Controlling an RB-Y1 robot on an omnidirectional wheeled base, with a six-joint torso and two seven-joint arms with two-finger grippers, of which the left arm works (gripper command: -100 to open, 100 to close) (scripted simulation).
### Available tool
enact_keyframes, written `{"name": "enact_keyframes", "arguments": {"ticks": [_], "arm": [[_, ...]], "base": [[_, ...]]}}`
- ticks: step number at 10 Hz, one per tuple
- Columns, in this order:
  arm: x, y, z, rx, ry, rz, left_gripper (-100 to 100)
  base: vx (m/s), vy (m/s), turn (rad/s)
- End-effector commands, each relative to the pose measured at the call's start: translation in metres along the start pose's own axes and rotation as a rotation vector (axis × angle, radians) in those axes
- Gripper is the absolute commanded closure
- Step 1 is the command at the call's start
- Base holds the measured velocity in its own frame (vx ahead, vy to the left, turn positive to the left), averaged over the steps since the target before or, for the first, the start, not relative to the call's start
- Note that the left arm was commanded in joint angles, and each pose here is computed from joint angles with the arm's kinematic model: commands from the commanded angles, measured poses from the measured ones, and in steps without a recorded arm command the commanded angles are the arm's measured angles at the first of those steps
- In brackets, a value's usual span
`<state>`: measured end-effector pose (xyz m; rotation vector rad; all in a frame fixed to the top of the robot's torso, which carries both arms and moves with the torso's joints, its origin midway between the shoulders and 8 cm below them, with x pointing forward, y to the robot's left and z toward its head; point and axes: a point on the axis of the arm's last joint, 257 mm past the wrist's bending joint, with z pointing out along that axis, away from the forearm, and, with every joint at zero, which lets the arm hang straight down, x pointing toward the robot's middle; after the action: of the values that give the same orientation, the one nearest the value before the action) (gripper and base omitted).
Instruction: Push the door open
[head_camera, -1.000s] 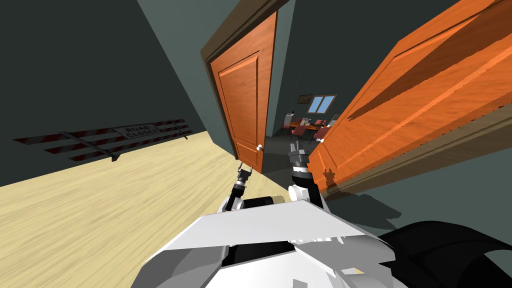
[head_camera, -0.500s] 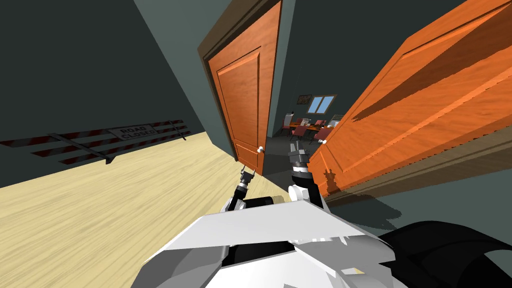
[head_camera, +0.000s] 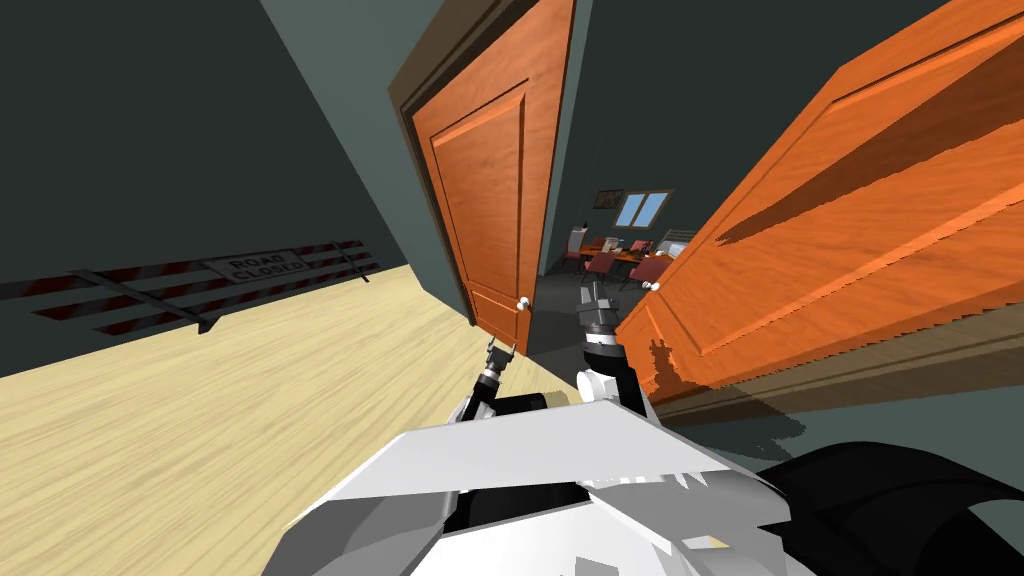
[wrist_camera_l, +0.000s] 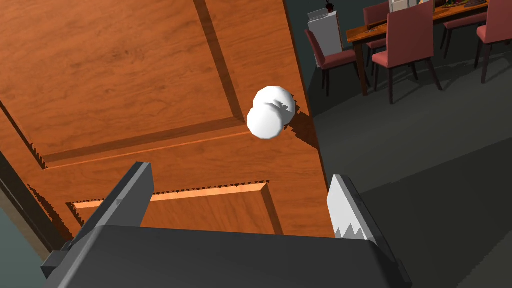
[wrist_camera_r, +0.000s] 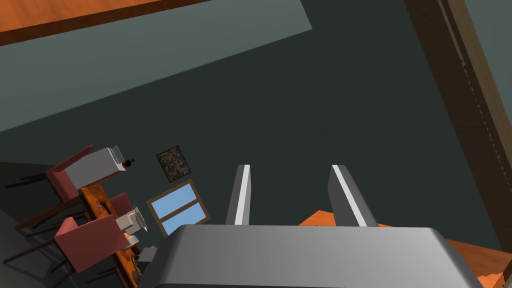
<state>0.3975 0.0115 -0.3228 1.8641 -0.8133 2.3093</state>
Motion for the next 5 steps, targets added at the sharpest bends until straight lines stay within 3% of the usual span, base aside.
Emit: {"name": "enact_keyframes", "arguments": {"ticks": [1, 5], "arm": [[-0.003, 0.009, -0.0022, -0.018, -0.006, -0.031, -100], [-0.013, 0.040, -0.0076, -0.074, -0.028, -0.123, -100]], "base": [[0.124, 0.025, -0.011], [0.125, 0.033, -0.017]]}}
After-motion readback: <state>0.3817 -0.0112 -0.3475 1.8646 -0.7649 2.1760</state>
